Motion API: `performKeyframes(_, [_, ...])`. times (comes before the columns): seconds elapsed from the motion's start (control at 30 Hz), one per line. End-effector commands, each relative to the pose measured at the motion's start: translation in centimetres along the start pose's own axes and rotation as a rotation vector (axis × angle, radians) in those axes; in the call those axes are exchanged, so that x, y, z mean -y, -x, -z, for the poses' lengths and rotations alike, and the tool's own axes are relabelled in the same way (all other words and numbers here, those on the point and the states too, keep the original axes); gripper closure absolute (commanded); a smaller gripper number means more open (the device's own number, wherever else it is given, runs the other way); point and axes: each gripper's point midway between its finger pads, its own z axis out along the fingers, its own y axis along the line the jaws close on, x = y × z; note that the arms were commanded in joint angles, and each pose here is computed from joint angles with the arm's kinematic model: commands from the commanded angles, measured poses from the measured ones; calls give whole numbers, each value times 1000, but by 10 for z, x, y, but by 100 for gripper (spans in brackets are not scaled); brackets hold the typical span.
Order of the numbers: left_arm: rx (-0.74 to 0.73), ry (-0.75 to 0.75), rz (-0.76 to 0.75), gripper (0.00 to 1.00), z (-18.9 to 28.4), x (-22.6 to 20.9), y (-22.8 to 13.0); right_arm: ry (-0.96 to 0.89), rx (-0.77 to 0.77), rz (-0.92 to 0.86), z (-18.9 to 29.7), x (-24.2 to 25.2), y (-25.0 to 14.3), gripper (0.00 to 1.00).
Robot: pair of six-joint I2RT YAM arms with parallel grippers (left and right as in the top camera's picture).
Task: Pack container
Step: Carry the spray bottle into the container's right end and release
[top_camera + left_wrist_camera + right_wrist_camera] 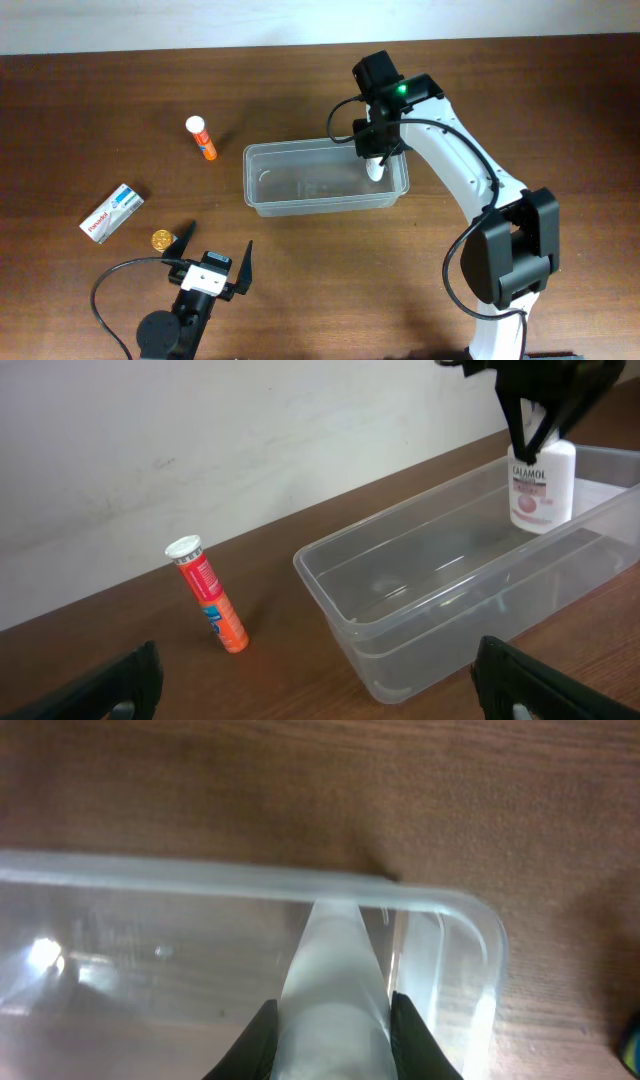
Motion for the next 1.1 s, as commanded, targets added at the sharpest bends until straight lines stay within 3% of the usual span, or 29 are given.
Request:
performKeyframes(0.0, [-3, 10, 10, 1, 0, -2, -3, -31, 49, -51, 5, 5, 3, 87])
performKeyframes(0.43, [-3, 10, 10, 1, 0, -2, -3, -37, 78, -76, -7, 6, 6, 87])
performKeyframes(0.5, [-3, 10, 10, 1, 0, -2, -3, -36, 77, -75, -8, 6, 6, 75])
performKeyframes(0.53, [-3, 10, 10, 1, 0, -2, -3, -36, 76, -75, -8, 6, 6, 63])
performKeyframes(0.57, [-3, 10, 10, 1, 0, -2, -3, -36, 76, -75, -8, 6, 6, 61])
performKeyframes(0.83, [-3, 10, 10, 1, 0, -2, -3, -33, 71, -74, -4, 6, 5, 50])
performKeyframes(1.07, [-3, 10, 10, 1, 0, -2, -3, 9, 85, -19, 52, -2, 18, 44])
